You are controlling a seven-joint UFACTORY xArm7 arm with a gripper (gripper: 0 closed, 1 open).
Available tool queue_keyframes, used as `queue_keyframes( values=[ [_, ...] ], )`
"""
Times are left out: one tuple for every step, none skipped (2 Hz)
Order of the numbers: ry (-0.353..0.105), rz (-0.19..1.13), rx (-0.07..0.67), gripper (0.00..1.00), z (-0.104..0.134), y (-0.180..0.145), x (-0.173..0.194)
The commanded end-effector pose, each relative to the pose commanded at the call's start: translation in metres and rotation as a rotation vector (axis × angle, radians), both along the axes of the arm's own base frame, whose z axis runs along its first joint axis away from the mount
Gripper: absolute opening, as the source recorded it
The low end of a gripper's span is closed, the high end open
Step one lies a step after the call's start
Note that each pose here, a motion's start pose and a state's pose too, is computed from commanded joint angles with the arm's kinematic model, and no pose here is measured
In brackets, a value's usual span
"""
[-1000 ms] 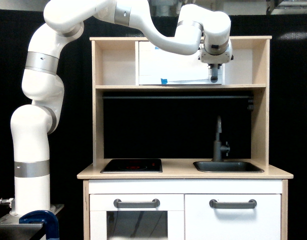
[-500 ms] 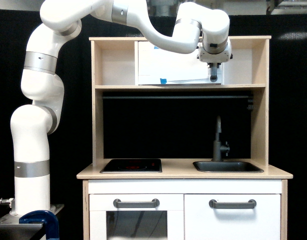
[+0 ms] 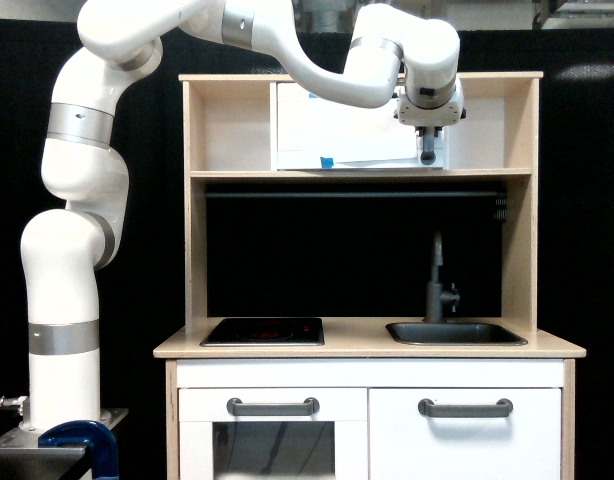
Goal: Open the oven door
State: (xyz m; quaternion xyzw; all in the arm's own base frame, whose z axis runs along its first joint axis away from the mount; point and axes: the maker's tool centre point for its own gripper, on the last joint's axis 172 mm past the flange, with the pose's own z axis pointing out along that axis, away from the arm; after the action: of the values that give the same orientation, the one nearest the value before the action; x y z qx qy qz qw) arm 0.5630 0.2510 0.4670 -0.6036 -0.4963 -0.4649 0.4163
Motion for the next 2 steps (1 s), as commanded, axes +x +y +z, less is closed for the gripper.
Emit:
queue_keyframes(
  values=[
    [0.000,0.000,0.000,0.00,0.0010,-0.0030,-0.0080],
    [0.000,0.000,0.000,0.00,0.0010,-0.0080,-0.0060]
  ],
)
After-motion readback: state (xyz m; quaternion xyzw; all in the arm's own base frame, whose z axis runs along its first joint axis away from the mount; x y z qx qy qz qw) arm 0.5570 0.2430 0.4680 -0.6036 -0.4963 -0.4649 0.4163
